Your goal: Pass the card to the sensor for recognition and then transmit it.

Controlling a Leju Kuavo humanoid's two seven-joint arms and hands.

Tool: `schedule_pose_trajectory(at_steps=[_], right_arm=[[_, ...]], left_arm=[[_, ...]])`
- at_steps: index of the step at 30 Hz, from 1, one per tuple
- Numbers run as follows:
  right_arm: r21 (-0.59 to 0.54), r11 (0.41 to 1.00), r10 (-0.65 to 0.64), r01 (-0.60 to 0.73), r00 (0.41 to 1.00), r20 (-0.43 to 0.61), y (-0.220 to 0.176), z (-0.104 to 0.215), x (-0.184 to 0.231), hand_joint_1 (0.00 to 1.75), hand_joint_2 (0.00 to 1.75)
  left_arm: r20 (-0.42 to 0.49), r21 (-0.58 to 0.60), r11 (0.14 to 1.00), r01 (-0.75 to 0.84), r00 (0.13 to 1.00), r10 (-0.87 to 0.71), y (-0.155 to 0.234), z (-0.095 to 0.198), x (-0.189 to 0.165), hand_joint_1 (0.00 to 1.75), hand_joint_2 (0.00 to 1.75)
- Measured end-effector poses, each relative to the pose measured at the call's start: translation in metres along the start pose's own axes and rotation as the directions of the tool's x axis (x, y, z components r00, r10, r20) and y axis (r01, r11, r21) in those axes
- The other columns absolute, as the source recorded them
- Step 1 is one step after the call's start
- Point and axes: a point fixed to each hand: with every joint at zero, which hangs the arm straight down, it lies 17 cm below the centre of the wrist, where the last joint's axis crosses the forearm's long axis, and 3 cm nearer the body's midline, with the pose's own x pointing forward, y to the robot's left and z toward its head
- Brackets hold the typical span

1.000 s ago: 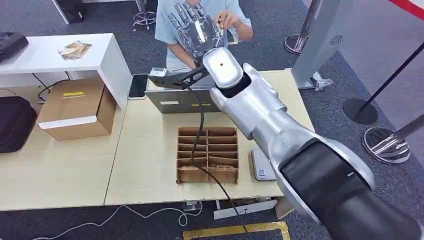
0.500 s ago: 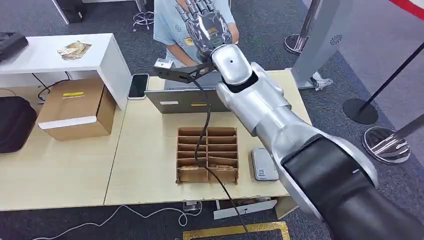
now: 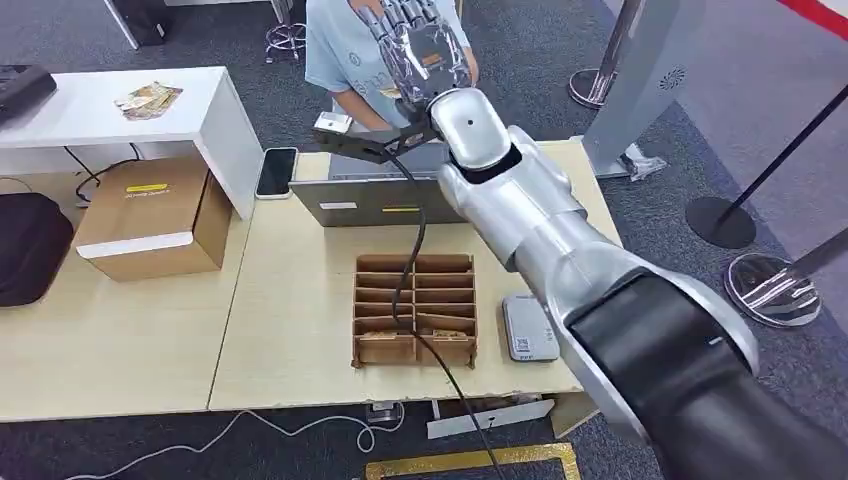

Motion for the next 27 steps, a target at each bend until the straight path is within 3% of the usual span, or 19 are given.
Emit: schedule_pose_trajectory(at_steps=[27], right_arm=[[-0.095, 0.99, -0.102, 0.1, 0.995, -0.016, -0.015, -0.002, -0.016, 1.75, 1.75]], left_arm=[[-0.001, 0.001, 1.0, -0.025, 1.0, 0.025, 0.0, 0.0, 0.001, 0.0, 0.0]])
